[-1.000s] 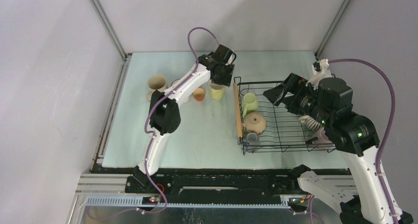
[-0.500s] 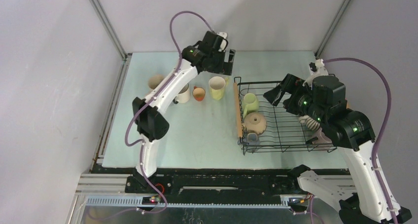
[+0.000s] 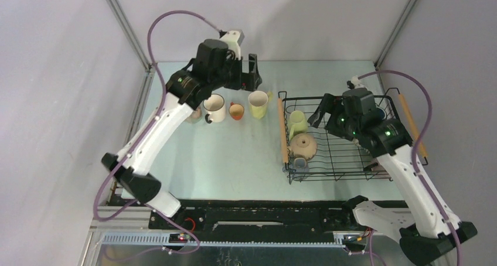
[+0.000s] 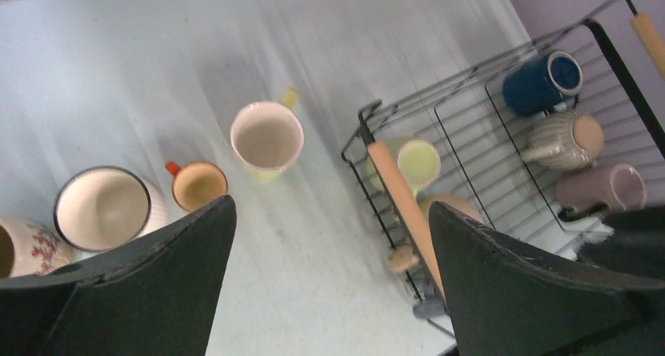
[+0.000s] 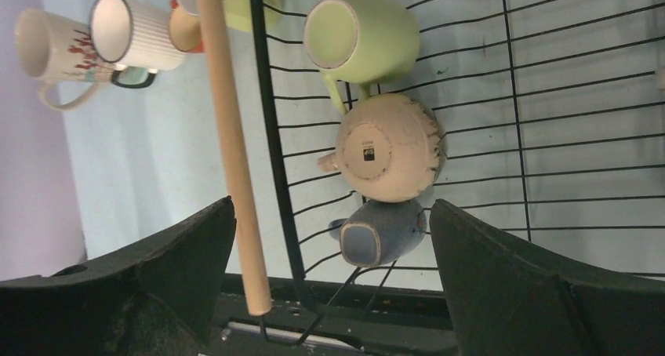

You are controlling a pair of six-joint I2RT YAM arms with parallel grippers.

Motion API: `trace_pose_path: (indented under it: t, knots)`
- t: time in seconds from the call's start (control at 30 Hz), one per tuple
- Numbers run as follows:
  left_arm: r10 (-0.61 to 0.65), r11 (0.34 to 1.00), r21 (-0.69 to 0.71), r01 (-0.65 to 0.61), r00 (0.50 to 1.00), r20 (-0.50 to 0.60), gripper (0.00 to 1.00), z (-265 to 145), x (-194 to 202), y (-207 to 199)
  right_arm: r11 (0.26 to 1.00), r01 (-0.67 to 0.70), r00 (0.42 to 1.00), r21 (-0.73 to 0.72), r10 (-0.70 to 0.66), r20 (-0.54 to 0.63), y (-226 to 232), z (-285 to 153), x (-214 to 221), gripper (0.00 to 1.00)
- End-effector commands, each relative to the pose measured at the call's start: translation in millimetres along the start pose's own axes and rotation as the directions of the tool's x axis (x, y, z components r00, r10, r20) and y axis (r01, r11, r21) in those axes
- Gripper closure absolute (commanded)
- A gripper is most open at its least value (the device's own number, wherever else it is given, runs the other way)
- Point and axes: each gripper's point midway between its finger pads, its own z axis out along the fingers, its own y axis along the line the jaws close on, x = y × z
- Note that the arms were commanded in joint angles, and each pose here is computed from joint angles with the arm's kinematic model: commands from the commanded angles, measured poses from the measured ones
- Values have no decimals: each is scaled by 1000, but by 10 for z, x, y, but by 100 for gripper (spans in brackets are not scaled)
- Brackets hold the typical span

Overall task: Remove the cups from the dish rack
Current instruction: Unload the cup from the dish rack.

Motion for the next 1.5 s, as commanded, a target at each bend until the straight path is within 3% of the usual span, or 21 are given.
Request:
trace_pose_path:
  t: [0.0,0.6,1.03,1.47]
  knots:
    - [-27,995,98,22,999,44,0,-275,127,-98,1000,29,999,10,-29,40,57,261,-134,0]
    - [-22,979,201,16,999,30,0,-1037,983,7,972,214,977,98,-215,-5,105,1437,-194,0]
    - [-55,974,220,47,998,31,0,-1126,1062,-4,933,306,952,191,-293,-94,-85,1969,44,1]
    - [-66,972,225,59,997,25,0,-1135,1081,-14,897,358,931,259,-321,-172,-233,2217,307,10]
